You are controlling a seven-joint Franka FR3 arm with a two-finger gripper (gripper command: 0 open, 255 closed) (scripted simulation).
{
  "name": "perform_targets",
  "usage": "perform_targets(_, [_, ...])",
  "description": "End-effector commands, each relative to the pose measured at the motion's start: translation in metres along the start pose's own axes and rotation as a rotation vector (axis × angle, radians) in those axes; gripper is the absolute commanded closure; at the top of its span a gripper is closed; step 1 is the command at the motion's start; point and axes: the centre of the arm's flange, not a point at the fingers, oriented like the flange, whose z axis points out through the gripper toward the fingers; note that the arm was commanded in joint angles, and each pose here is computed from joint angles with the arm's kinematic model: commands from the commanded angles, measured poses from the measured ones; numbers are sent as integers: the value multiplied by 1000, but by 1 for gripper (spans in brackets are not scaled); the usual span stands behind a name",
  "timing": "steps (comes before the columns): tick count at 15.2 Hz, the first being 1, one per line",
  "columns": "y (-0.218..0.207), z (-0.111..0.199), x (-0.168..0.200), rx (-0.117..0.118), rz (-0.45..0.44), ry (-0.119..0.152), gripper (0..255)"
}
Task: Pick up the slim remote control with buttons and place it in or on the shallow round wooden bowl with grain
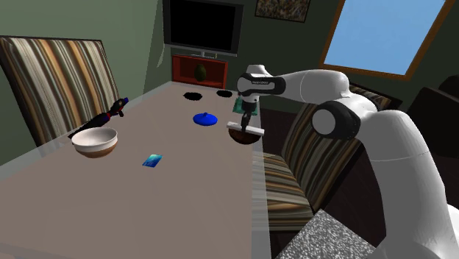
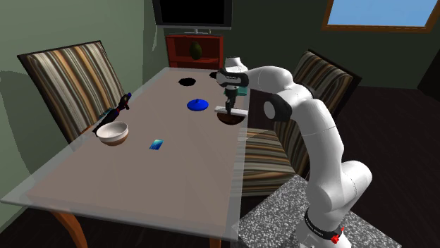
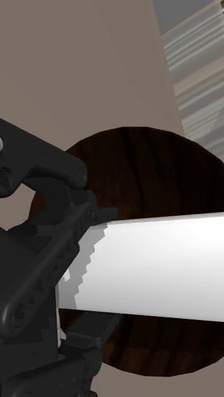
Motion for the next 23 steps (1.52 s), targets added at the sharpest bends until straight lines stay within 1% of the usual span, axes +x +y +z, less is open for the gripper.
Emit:
perform_targets(1, [1, 11, -1, -1, 0, 1, 255])
perform_targets(10, [1, 13, -1, -1, 0, 1, 255])
perform_targets(11, [1, 13, -1, -1, 0, 1, 0])
perform_targets(16, [1, 13, -1, -1, 0, 1, 0])
perform_targets(20, [1, -37, -1, -1, 0, 1, 0])
perform_targets(23, [1, -37, -1, -1, 0, 1, 0])
